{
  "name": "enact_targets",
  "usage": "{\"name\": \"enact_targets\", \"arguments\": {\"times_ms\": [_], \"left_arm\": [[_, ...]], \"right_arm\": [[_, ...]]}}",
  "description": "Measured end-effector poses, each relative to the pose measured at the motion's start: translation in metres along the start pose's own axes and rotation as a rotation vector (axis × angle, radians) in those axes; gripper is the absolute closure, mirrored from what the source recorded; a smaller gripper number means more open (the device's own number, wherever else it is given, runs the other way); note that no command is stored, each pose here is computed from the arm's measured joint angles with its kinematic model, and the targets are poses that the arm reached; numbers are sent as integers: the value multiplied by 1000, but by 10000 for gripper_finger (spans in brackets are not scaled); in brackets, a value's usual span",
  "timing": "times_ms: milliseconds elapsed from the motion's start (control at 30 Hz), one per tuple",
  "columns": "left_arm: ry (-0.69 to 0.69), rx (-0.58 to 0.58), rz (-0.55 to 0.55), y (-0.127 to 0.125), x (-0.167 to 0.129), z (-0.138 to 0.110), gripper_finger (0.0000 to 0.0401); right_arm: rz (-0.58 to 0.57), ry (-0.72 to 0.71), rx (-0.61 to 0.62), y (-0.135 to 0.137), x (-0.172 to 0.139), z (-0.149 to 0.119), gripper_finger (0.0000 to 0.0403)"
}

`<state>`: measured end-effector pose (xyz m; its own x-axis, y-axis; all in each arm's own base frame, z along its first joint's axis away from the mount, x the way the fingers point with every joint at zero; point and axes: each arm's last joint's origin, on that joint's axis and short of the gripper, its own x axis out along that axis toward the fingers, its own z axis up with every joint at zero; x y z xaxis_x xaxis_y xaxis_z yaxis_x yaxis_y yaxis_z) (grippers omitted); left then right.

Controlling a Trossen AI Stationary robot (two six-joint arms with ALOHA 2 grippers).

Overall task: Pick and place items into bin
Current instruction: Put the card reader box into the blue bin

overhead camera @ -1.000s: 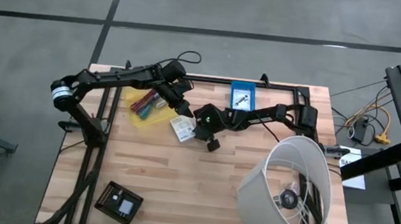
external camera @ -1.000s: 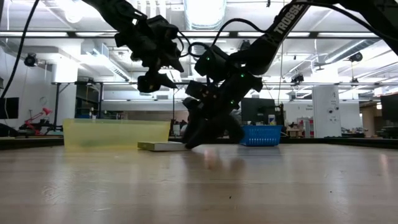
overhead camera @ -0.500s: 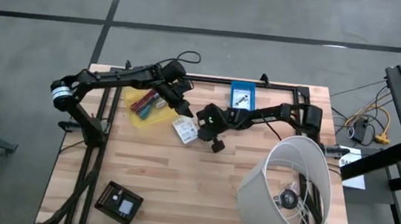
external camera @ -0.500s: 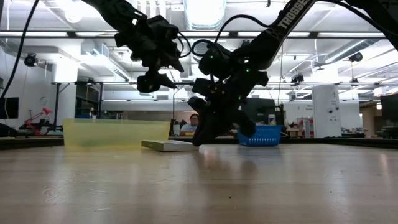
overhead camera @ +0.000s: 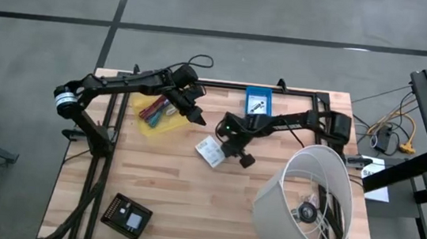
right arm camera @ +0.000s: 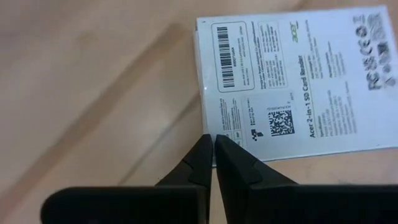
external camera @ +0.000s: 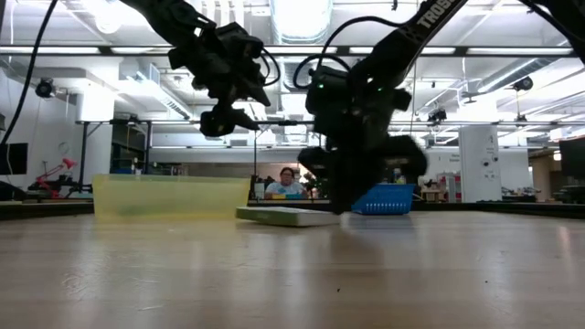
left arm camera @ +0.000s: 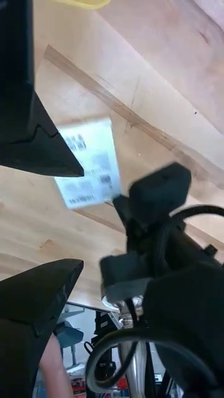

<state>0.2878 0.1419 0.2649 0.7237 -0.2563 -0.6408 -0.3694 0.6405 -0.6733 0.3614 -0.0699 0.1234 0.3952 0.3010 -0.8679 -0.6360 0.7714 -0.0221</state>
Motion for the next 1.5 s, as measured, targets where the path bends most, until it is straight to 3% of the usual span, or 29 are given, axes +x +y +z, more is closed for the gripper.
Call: {"name": "enact_targets", "arguments": {"times_ms": [200, 500, 667, 933, 1200, 1500], "left_arm": [[13, -12, 5, 3, 2, -3, 191], [36, -48, 1, -1, 8, -8, 191], [22, -69, 50, -11, 13, -13, 191], [73, -107, 29, -31, 25, -26, 191], [3, -256, 151, -35, 33, -31, 191], [-5, -256, 230, -42, 48, -41, 191]], "right_arm": [[87, 57, 24, 14, -15, -3, 395], [77, 47, 16, 13, -16, -2, 394], [72, 43, 17, 13, -17, -2, 387], [63, 32, -26, 13, -20, 1, 305], [64, 25, -88, 16, -19, 6, 202], [13, 16, -265, 24, -11, 22, 194]]}}
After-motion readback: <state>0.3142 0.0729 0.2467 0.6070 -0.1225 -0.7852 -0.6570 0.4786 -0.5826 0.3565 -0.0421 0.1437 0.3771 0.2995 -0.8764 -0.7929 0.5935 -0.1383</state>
